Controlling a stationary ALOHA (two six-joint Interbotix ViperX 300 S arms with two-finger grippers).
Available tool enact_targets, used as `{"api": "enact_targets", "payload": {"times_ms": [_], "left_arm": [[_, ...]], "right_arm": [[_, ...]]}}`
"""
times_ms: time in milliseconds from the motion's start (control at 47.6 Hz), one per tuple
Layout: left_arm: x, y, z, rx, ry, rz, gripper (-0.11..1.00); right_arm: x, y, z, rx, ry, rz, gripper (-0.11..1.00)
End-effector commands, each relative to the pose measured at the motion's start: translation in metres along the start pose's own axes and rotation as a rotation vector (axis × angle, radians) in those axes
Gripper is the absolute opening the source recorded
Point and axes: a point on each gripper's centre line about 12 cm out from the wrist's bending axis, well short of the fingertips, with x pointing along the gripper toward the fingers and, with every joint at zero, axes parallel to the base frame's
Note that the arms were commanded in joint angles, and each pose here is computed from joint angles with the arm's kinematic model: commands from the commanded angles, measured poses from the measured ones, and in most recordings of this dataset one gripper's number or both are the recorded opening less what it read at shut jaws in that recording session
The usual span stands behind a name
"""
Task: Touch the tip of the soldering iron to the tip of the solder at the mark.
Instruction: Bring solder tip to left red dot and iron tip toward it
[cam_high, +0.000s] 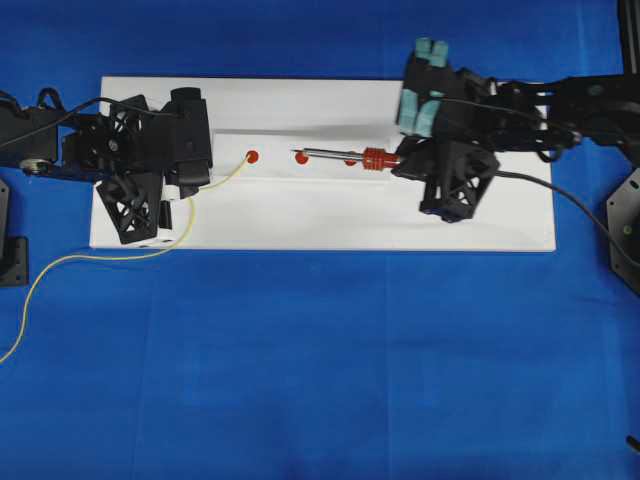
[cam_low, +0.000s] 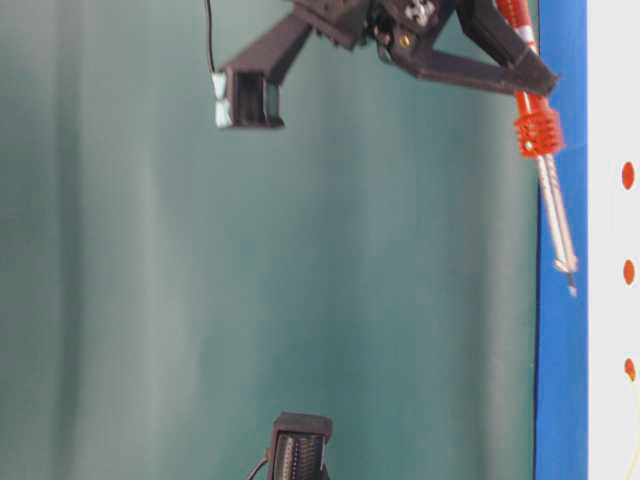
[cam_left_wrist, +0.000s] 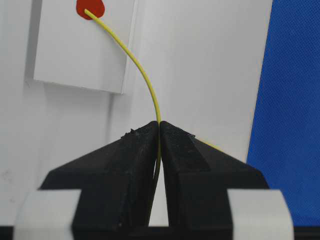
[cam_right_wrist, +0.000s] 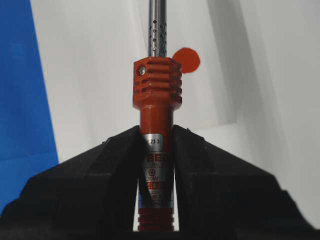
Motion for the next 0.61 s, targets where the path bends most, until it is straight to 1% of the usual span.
{"api": "enact_targets", "payload": {"times_ms": [0,252,420,588], "left_arm": [[-0.003,0.000,0.006,0.000,-0.025,0.001,0.02],[-0.003,0.000,0.006,-0.010,-0.025,0.000,0.02],[-0.003,0.000,0.005,-0.021,-0.020,-0.001,0.02],[-0.003,-0.001,0.006,-0.020,-0.020,-0.001,0.02]], "right_arm": [[0.001,0.002,0.021,-0.015,-0.018,0.000,0.06],[0.023,0.004,0.046,-0.068,0.055,-0.022,0.06],[0.031,0.004,0.054,-0.084,0.087,-0.031,0.06],[0.033,0.004,0.057,-0.090,0.086,-0.033,0.06]]}}
